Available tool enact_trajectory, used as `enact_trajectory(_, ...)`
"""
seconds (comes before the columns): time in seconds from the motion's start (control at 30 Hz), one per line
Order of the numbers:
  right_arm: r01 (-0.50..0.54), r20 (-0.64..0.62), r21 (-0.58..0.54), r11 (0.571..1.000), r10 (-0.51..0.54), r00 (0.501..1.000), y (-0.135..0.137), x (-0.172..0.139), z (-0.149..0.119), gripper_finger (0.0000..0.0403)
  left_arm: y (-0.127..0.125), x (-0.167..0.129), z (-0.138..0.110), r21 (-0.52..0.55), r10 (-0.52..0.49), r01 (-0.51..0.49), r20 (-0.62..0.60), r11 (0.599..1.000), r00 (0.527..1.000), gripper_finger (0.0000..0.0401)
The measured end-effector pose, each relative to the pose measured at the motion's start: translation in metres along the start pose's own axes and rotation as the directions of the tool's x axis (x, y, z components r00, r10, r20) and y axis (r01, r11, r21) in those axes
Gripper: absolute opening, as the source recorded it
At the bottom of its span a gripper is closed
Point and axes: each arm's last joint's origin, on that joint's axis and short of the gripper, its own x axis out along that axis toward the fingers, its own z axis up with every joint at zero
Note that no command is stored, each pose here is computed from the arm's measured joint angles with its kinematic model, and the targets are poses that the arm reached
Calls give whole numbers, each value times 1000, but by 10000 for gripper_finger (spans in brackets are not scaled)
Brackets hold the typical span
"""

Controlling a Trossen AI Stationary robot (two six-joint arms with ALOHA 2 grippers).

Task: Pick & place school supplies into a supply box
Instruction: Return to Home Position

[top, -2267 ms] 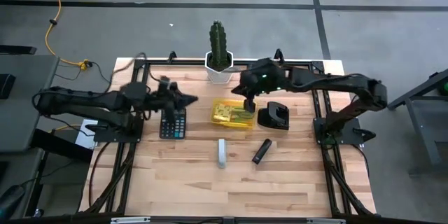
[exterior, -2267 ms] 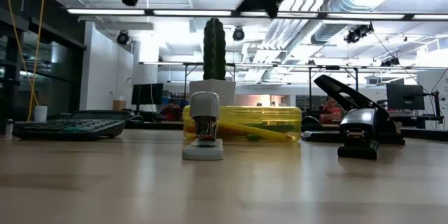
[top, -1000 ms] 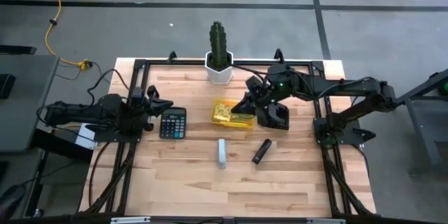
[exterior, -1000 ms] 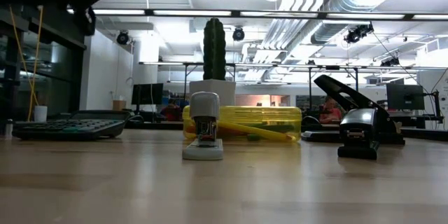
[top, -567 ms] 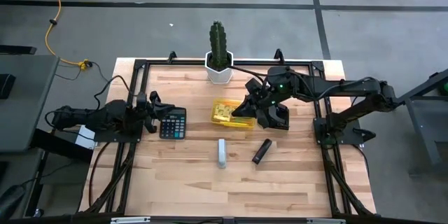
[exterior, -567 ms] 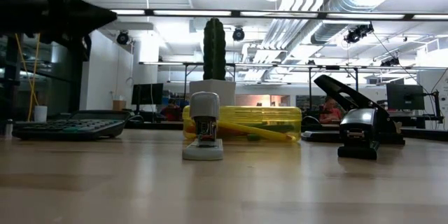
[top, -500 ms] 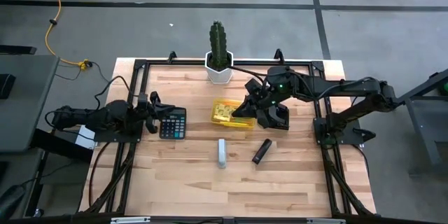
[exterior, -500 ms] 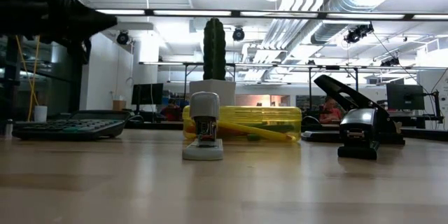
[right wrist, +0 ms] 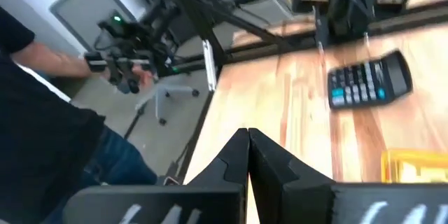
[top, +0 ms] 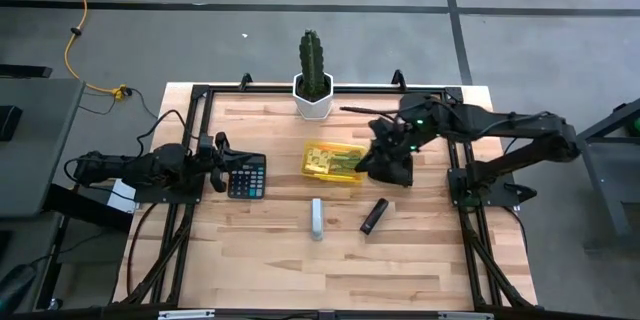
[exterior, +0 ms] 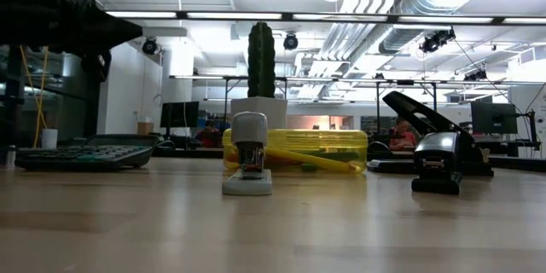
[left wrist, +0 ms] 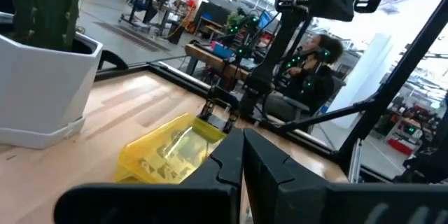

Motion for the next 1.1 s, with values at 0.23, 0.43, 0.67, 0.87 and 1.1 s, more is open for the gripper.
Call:
enact_trajectory(0.23, -50, 140, 21, 999, 47, 989, -5, -13, -60, 0, 0, 0, 0, -9, 1, -1, 1, 1000, 1000, 0)
enact_trajectory(0.43, -44, 277, 35, 998, 33, 960, -13, -35, -128, 0, 0, 0, 0, -9, 2, -2, 1, 1000, 1000, 0)
enact_trajectory(0.67, -60, 397, -26, 998, 66, 915, -19, -51, -189, 0, 0, 0, 0, -8, 2, -2, 1, 1000, 1000, 0)
enact_trajectory(0.87, -44, 467, -24, 999, 50, 883, -25, -57, -220, 0, 0, 0, 0, -9, 2, -2, 2, 1000, 1000, 0)
enact_trajectory(1.1, 74, 514, 0, 997, -64, 856, -34, -58, -238, 0, 0, 0, 0, -9, 2, -2, 2, 1000, 1000, 0)
